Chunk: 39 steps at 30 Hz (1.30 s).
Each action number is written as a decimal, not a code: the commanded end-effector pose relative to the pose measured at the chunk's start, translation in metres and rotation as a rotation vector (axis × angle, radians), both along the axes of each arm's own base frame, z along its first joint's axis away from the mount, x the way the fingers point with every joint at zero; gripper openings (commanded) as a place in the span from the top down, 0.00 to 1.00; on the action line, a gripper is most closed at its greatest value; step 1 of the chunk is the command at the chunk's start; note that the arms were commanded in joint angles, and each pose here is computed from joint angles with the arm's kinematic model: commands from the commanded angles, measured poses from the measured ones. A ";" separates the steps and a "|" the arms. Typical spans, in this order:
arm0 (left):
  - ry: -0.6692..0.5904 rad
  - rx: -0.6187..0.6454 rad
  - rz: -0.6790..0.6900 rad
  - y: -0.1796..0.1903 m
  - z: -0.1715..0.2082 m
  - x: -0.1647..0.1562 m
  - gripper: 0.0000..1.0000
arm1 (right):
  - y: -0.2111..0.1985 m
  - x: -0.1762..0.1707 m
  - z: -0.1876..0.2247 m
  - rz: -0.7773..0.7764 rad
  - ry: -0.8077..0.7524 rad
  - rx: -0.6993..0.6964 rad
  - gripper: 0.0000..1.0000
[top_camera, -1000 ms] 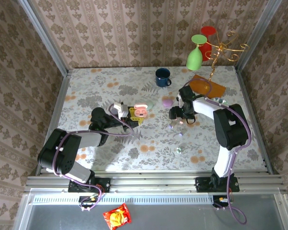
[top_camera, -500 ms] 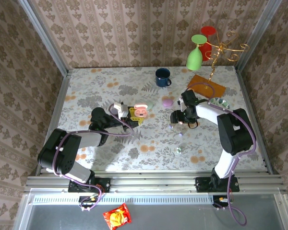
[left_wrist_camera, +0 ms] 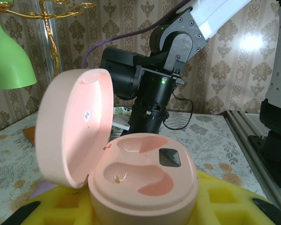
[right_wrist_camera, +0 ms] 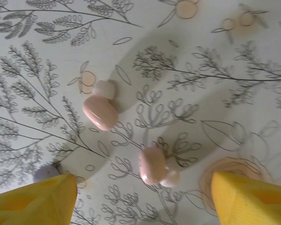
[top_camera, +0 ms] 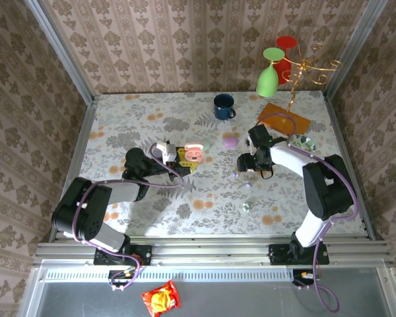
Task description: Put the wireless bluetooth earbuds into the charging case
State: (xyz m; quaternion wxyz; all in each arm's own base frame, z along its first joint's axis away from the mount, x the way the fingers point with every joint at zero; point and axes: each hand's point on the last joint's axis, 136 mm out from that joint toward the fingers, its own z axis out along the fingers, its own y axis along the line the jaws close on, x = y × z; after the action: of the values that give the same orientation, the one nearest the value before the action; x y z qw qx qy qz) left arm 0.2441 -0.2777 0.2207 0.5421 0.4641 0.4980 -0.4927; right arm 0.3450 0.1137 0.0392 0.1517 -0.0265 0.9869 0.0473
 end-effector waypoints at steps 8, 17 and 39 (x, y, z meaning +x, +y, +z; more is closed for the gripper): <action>-0.039 -0.013 0.030 0.012 0.006 0.005 0.66 | -0.013 0.003 0.022 0.118 -0.013 -0.516 0.32; -0.026 -0.009 0.035 0.015 0.003 0.004 0.66 | -0.003 0.014 0.004 0.133 0.017 -0.604 0.52; -0.030 -0.009 0.025 0.014 0.003 0.004 0.66 | -0.008 0.008 -0.019 0.161 0.099 -0.654 0.75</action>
State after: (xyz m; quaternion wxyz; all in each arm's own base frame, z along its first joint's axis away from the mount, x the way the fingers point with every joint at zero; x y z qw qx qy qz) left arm 0.2512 -0.2668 0.2134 0.5443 0.4523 0.5140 -0.4847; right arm 0.3572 0.1141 0.0215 0.1012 -0.1463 0.9556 -0.2349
